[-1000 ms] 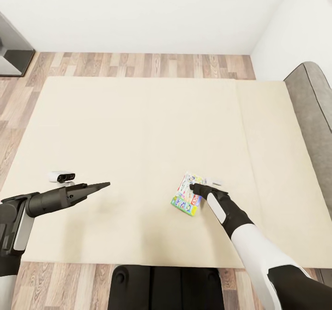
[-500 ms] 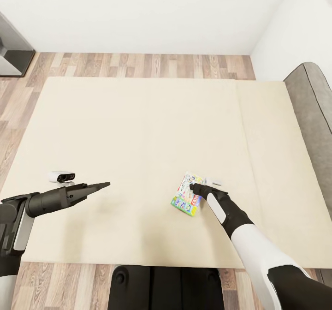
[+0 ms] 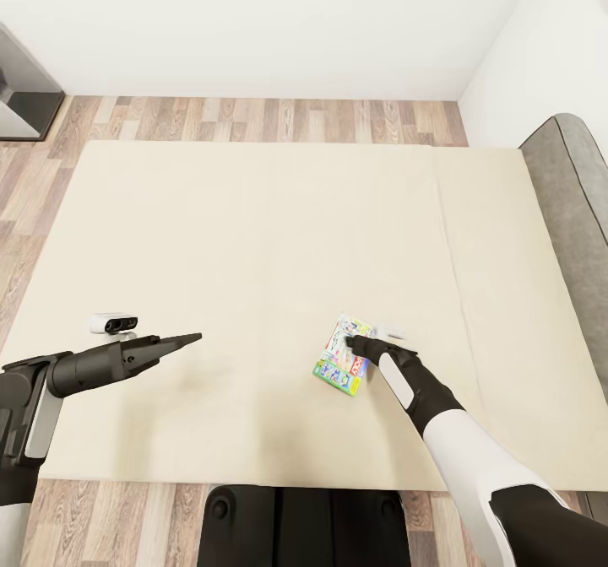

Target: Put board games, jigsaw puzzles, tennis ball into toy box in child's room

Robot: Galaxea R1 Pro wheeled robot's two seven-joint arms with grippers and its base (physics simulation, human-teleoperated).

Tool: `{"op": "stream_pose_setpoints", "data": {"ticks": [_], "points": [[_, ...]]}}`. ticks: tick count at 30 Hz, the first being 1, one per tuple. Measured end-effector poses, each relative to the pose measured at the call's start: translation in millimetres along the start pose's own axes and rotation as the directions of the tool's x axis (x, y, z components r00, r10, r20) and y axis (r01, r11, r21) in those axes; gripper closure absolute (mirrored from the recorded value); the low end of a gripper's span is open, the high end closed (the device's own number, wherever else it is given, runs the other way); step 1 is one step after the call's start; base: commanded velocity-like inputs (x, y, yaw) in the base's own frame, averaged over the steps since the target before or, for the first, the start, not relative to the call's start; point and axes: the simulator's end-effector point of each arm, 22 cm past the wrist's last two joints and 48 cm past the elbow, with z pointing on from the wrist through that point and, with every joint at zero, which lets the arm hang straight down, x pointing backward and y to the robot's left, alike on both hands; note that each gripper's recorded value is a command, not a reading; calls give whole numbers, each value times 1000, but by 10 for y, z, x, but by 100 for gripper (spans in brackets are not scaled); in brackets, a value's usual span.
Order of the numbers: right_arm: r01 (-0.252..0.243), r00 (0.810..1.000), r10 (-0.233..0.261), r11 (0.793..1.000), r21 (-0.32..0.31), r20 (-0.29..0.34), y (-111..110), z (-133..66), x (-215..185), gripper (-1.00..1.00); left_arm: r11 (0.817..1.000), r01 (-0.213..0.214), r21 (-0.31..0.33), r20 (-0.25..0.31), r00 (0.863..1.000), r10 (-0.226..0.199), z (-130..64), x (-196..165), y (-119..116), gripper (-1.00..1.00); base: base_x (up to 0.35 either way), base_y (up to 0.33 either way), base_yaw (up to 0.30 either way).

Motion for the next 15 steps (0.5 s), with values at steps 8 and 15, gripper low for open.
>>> {"op": "stream_pose_setpoints", "data": {"ticks": [8, 15], "points": [[-1, 1000, 1, 995, -97, 0, 218, -11, -2, -100, 1000, 0, 0, 0, 1000, 0, -1, -1, 0, -100, 0, 0, 0], [-2, 1000, 2, 993, -115, 1, 259, -15, -3, -100, 1000, 0, 0, 0, 1000, 0, 1, 1, 0, -100, 0, 0, 0]]}}
